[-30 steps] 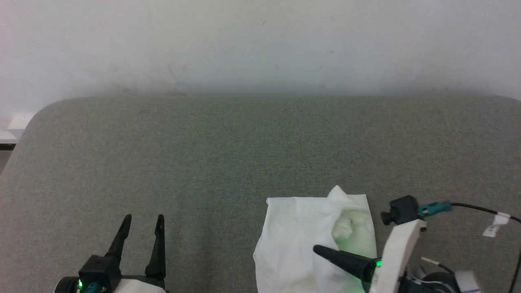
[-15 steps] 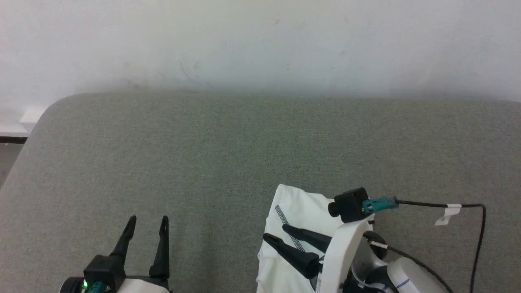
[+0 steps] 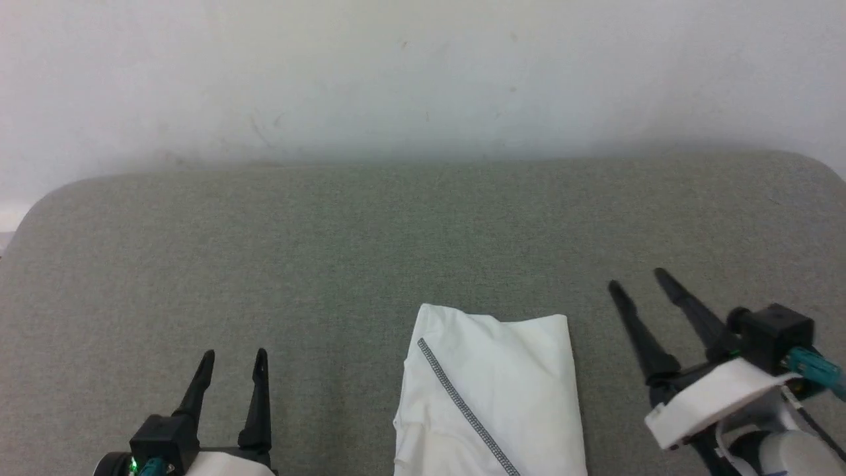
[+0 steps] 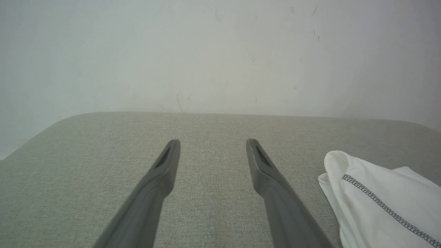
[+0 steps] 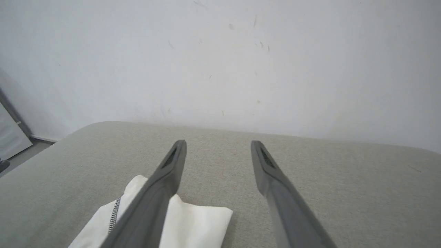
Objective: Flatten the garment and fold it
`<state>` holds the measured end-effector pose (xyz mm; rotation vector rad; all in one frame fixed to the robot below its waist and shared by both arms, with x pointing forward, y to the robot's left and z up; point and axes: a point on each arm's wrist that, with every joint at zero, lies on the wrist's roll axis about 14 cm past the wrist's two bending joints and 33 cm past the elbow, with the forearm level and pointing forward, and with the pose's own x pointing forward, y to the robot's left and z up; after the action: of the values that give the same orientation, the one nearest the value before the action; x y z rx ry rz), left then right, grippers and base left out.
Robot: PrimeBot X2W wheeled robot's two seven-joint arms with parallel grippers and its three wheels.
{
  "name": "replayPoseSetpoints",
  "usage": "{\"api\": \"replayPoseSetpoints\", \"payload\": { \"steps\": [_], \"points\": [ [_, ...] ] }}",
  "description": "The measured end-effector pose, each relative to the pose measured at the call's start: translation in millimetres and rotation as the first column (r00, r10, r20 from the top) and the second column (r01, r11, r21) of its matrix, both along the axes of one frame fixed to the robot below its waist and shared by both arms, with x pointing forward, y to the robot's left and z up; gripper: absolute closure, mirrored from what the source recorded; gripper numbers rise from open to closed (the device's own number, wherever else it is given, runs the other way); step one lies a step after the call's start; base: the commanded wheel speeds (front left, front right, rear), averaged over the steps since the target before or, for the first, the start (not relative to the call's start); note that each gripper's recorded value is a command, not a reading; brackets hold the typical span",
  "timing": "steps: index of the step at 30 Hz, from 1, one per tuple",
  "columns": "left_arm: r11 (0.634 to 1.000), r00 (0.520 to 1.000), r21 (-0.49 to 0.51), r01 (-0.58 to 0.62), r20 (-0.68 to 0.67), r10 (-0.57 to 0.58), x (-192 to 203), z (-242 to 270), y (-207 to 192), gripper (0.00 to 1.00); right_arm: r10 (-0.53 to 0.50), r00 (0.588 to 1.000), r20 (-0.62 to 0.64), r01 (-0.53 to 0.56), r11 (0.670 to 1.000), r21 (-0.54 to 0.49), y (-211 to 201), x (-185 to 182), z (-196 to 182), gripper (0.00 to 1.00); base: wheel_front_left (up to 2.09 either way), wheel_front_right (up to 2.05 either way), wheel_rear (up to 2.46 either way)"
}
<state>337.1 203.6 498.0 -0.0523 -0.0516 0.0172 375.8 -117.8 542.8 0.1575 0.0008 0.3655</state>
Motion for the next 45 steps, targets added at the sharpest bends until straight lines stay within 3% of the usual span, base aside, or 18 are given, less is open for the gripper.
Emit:
{"api": "replayPoseSetpoints", "payload": {
  "steps": [6, 11, 14, 18, 20, 22, 25, 27, 31, 34, 37, 38, 39, 40, 41, 45],
  "points": [
    [1.0, 1.0, -0.005, 0.018, 0.007, -0.018, 5.7, 1.9, -6.1, 0.0, -0.219, 0.972, 0.089, 0.221, 0.975, -0.022, -66.0, -13.7, 11.7, 0.0, 0.0, 0.0, 0.0],
    [1.0, 1.0, -0.006, 0.03, 0.005, -0.03, 10.8, 1.3, -10.2, 0.0, -0.328, 0.943, 0.058, 0.329, 0.944, -0.026, -103.3, -24.9, 4.1, 0.0, 0.0, 0.0, 0.0],
    [0.999, 0.999, -0.011, 0.032, 0.002, -0.032, 13.1, 0.3, -12.0, 0.0, -0.376, 0.926, -0.043, 0.377, 0.926, 0.007, -122.8, -28.1, -13.1, 0.0, 0.0, 0.0, 0.0],
    [0.999, 1.0, -0.023, 0.022, 0.013, -0.021, 16.1, 3.3, -10.4, 0.0, -0.374, 0.868, -0.328, 0.414, 0.908, 0.062, -141.8, -34.8, -64.8, 0.0, 0.0, 0.0, 0.0],
    [1.0, 1.0, -0.025, 0.016, 0.014, -0.016, 15.5, 3.7, -9.3, 0.0, -0.296, 0.807, -0.511, 0.426, 0.891, 0.157, -138.0, -39.4, -94.1, 0.0, 0.0, 0.0, 0.0],
    [1.0, 1.0, -0.028, 0.011, 0.017, -0.01, 14.9, 4.6, -8.1, 0.0, -0.198, 0.737, -0.647, 0.401, 0.898, 0.181, -126.8, -45.3, -118.5, 0.0, 0.0, 0.0, 0.0],
    [1.0, 1.0, -0.027, 0.0, 0.018, 0.0, 12.6, 4.9, -5.5, 0.0, 0.029, 0.627, -0.779, 0.361, 0.875, 0.323, -89.5, -53.2, -139.7, 0.0, 0.0, 0.0, 0.0],
    [1.0, 1.0, -0.028, -0.007, 0.021, 0.008, 12.4, 5.8, -3.7, 0.0, 0.141, 0.574, -0.807, 0.321, 0.867, 0.38, -64.9, -54.2, -144.6, 0.0, 0.0, 0.0, 0.0],
    [0.999, 0.999, -0.032, -0.022, 0.03, 0.023, 12.8, 8.7, 1.3, 0.0, 0.341, 0.505, -0.793, 0.249, 0.822, 0.512, -10.3, -50.8, -142.5, 0.0, 0.0, 0.0, 0.0],
    [0.999, 0.999, -0.029, -0.04, 0.022, 0.04, 12.3, 6.4, 6.8, 0.0, 0.434, 0.471, -0.768, 0.217, 0.787, 0.577, 19.4, -45.7, -140.2, 0.0, 0.0, 0.0, 0.0],
    [0.999, 0.999, -0.026, -0.048, 0.019, 0.048, 12.1, 5.5, 10.8, 0.0, 0.473, 0.42, -0.775, 0.196, 0.786, 0.586, 38.1, -47.0, -147.1, 0.0, 0.0, 0.0, 0.0],
    [0.998, 0.998, -0.022, -0.051, 0.02, 0.052, 12.4, 5.9, 12.0, 0.0, 0.473, 0.4, -0.785, 0.185, 0.797, 0.575, 42.8, -48.8, -151.0, 0.11, 0.0, 0.0, 0.0],
    [0.998, 0.998, -0.021, -0.055, 0.02, 0.055, 12.5, 6.1, 13.2, 0.0, 0.469, 0.387, -0.794, 0.173, 0.809, 0.562, 45.7, -49.5, -154.3, 0.62, 0.0, 0.0, 0.0],
    [0.998, 0.998, -0.021, -0.058, 0.021, 0.058, 12.3, 6.2, 14.1, 0.0, 0.464, 0.382, -0.799, 0.162, 0.818, 0.552, 47.3, -48.8, -155.8, 0.9, 0.0, 0.0, 0.0],
    [0.998, 0.998, -0.021, -0.061, 0.02, 0.061, 11.8, 6.1, 15.0, 0.0, 0.459, 0.382, -0.803, 0.156, 0.824, 0.545, 48.1, -47.9, -156.8, 1.0, 0.0, 0.0, 0.0],
    [0.997, 0.997, -0.022, -0.068, 0.026, 0.069, 10.4, 7.8, 17.4, 0.0, 0.42, 0.406, -0.811, 0.108, 0.86, 0.499, 47.1, -47.1, -155.9, 1.0, 0.0, 0.0, 0.0]
  ]
}}
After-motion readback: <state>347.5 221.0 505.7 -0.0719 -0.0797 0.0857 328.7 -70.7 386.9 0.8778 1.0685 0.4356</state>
